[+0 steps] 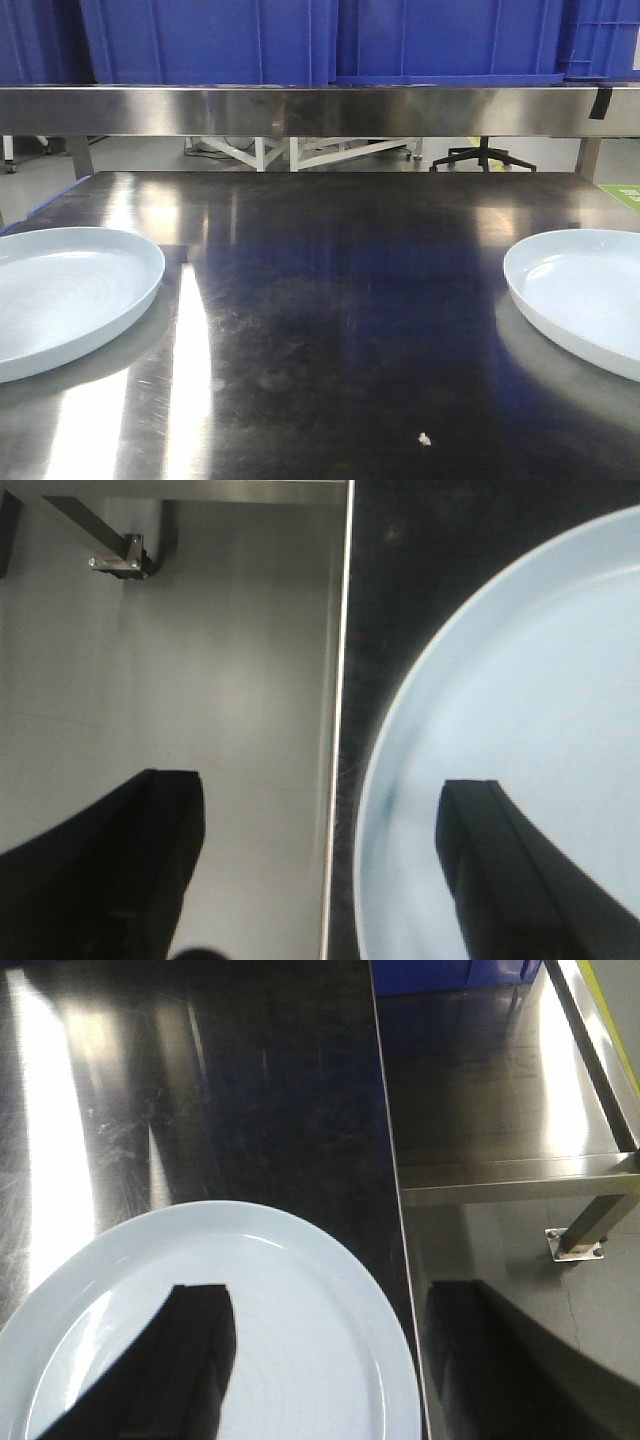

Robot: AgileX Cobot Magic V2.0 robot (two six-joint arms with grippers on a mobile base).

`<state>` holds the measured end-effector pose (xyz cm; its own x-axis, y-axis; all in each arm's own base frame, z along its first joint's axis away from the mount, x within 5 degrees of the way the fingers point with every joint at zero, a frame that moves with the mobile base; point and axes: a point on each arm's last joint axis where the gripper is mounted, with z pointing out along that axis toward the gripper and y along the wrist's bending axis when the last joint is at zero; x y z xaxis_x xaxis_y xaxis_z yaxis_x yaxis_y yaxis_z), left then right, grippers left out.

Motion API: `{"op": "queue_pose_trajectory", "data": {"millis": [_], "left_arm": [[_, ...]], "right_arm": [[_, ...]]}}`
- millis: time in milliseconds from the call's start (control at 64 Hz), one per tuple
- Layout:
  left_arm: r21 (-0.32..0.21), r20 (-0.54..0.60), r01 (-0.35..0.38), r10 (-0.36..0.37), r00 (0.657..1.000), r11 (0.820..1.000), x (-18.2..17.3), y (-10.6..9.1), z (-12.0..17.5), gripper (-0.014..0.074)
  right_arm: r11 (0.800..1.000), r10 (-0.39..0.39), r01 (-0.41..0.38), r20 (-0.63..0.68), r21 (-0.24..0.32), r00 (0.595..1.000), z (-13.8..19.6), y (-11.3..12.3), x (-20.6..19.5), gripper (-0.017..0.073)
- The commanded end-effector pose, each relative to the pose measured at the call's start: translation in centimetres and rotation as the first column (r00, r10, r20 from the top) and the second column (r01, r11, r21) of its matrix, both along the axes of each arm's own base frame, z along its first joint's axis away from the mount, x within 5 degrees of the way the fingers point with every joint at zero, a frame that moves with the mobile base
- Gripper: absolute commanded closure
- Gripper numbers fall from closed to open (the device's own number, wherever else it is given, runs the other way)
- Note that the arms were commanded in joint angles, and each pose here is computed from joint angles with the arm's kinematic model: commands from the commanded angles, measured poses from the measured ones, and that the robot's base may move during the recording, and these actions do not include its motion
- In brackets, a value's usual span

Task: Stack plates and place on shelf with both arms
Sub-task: 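Grasp the rim of the plate nearest the left gripper and lift it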

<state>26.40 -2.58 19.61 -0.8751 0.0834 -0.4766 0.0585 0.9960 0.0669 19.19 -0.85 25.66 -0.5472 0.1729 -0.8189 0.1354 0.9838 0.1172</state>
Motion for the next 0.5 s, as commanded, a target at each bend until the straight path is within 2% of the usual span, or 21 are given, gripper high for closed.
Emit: {"op": "queue_pose_trajectory", "data": {"millis": [0,156,219,250,328,344,359,422,484], "left_arm": [[-0.026,0.075,-0.005,0.007,0.997,1.0,0.72,-0.16,0.97,0.0066],[-0.025,0.066,-0.005,0.007,0.998,1.0,0.83,-0.18,0.69,0.0068],[-0.025,0.067,-0.005,0.007,0.998,1.0,0.86,-0.19,0.64,0.0123],[-0.027,0.066,-0.006,0.008,0.998,1.0,0.86,-0.19,0.64,0.0181],[-0.037,0.065,-0.013,0.015,0.998,0.999,0.85,-0.23,0.63,0.0449],[-0.04,0.067,-0.015,0.017,0.998,0.999,0.87,-0.25,0.64,0.0529],[-0.04,0.066,-0.015,0.017,0.998,0.999,0.86,-0.25,0.64,0.0535],[-0.045,0.074,-0.008,0.011,0.997,0.999,0.88,-0.51,0.85,0.0465],[-0.053,0.081,0.003,0.002,0.997,0.999,0.92,-1.07,1.48,0.0482]], "right_arm": [[1.0,0.011,-0.009,0.108,-0.013,0.994,1.88,0.03,0.63,0.0041],[1.0,0.011,-0.009,0.107,-0.013,0.994,1.87,0.03,0.62,0.0041],[1.0,0.011,-0.009,0.107,-0.013,0.994,1.87,0.03,0.62,0.0041],[1.0,0.011,-0.009,0.107,-0.013,0.994,1.87,0.03,0.62,0.0041],[1.0,0.011,-0.009,0.107,-0.013,0.994,1.87,0.03,0.62,0.0041],[1.0,0.011,-0.009,0.107,-0.013,0.994,1.87,0.03,0.62,0.0041],[1.0,0.011,-0.009,0.107,-0.013,0.994,1.87,0.03,0.62,0.0041],[1.0,0.011,-0.009,0.108,-0.013,0.994,1.88,0.03,0.62,0.0041],[1.0,0.011,-0.009,0.108,-0.013,0.994,1.88,0.03,0.62,0.0041]]}}
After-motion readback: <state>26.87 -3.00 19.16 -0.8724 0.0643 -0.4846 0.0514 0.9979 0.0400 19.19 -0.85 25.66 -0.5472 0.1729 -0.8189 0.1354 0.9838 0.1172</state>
